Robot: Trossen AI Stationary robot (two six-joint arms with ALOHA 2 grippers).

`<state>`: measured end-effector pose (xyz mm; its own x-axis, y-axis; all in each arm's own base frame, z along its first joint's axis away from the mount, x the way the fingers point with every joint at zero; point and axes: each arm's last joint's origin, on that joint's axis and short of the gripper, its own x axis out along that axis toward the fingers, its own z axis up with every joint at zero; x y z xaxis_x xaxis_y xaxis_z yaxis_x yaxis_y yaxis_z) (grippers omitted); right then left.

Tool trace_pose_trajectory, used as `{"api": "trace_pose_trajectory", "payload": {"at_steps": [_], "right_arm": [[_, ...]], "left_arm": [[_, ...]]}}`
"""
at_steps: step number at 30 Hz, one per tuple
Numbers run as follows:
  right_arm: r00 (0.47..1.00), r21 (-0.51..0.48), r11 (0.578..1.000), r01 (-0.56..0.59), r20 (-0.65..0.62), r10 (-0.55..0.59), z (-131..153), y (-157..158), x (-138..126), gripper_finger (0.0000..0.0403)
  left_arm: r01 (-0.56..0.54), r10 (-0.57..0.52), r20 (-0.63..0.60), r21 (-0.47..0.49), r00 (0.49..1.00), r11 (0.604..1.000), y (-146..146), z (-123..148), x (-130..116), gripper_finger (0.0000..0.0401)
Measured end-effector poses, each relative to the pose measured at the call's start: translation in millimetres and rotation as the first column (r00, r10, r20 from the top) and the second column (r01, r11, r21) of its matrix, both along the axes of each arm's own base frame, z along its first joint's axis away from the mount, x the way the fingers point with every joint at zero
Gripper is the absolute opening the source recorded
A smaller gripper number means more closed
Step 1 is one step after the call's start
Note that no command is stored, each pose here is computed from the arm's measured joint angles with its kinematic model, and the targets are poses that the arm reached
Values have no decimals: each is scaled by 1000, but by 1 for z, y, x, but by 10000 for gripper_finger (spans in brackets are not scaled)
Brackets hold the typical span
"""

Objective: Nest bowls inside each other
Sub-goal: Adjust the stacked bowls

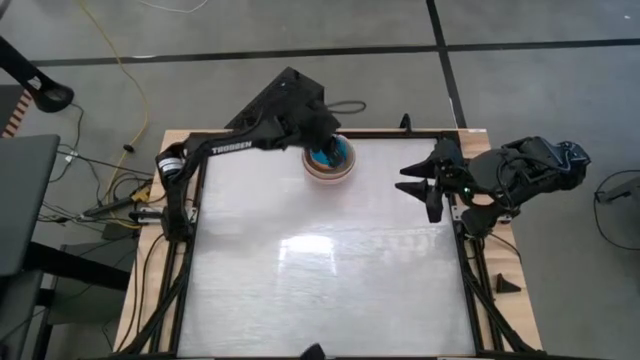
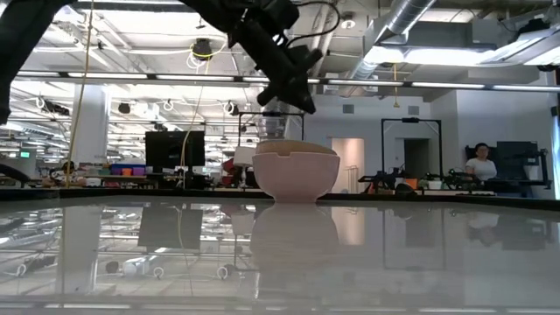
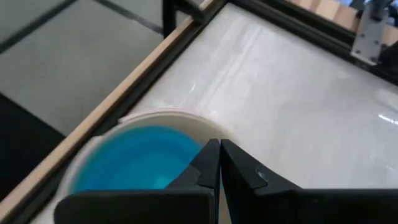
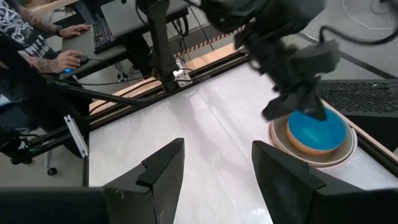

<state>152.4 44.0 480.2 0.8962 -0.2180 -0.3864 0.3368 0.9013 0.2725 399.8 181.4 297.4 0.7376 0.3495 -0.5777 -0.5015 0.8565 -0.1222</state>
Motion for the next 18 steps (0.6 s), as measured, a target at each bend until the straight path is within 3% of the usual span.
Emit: {"api": "trace_pose_trajectory", "payload": {"at_steps": [6, 18], "right_arm": [[1000, -2, 1000, 4, 1, -4, 0, 0, 0, 223], [1000, 6, 1000, -12, -2, 12, 0, 0, 0, 223]], "left_arm": [[-42, 41, 67, 28, 997, 999, -32, -21, -1, 0], [-165, 153, 236, 31, 960, 986, -65, -75, -44, 0]]}}
